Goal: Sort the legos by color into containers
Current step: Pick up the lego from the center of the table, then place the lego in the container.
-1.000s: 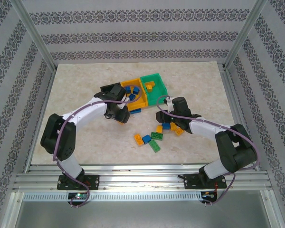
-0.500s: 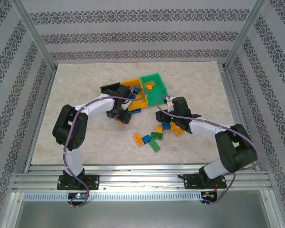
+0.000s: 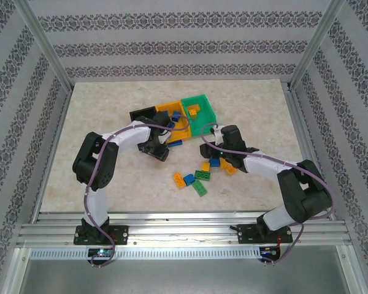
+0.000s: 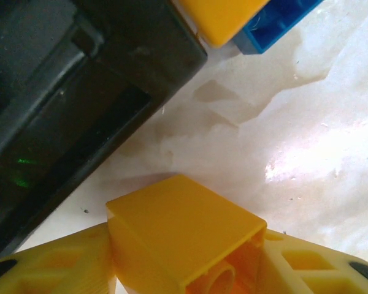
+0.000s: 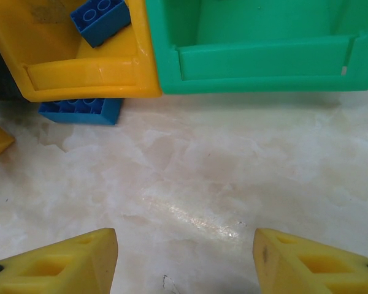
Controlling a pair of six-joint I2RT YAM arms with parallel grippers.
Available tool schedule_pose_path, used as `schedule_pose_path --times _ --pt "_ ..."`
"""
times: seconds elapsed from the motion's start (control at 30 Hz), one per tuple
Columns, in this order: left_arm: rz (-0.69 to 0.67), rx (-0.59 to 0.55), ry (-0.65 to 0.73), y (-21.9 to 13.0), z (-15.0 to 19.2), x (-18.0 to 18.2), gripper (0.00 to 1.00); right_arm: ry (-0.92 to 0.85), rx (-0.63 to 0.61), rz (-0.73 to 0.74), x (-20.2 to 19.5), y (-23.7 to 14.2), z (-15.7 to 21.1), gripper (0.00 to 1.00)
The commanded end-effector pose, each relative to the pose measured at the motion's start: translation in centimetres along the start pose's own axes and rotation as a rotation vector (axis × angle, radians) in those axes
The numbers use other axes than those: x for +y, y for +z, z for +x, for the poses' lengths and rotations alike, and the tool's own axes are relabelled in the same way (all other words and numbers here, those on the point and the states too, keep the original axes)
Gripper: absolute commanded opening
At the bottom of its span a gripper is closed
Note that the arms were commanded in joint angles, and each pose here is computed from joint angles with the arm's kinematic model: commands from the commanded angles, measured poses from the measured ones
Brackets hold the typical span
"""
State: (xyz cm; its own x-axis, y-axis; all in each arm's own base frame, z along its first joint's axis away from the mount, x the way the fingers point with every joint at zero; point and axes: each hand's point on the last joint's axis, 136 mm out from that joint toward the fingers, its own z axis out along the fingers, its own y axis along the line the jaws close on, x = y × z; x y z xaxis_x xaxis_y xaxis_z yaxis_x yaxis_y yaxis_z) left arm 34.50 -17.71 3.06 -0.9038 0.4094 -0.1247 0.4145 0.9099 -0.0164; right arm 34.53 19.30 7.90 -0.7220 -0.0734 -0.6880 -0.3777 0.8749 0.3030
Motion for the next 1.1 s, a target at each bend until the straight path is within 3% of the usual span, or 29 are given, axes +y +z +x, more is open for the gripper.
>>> schedule_pose_path --times 0.0,0.07,0.33,0.57,0.8,1.07 --pt "0.023 0.027 0.021 -0.2 0.3 -0.4 0.48 -0.002 -0.013 -0.01 0.5 0.2 -0.5 0.6" --pt "0.035 0.023 0.019 -0.3 0.2 -0.6 0.44 -0.002 -0.011 -0.01 0.5 0.3 -0.5 0.6" --pt "0.07 -0.019 0.024 -1.1 -0.3 -1.3 0.43 -0.005 -0.011 -0.014 0.7 0.3 -0.4 0.6" --pt "0.123 -0.174 -0.022 -5.2 -2.5 -2.1 0.43 -0.009 -0.031 0.005 0.3 -0.1 -0.7 0.6" --pt "0.261 -0.437 -0.12 -10.3 -8.4 -4.2 0.43 0.069 -0.069 0.024 -1.6 -0.9 -1.2 0.6" --pt "0.335 -0.532 -0.097 -13.2 -15.9 -7.2 0.43 0.162 -0.113 0.058 -4.0 -2.2 -1.3 0.6"
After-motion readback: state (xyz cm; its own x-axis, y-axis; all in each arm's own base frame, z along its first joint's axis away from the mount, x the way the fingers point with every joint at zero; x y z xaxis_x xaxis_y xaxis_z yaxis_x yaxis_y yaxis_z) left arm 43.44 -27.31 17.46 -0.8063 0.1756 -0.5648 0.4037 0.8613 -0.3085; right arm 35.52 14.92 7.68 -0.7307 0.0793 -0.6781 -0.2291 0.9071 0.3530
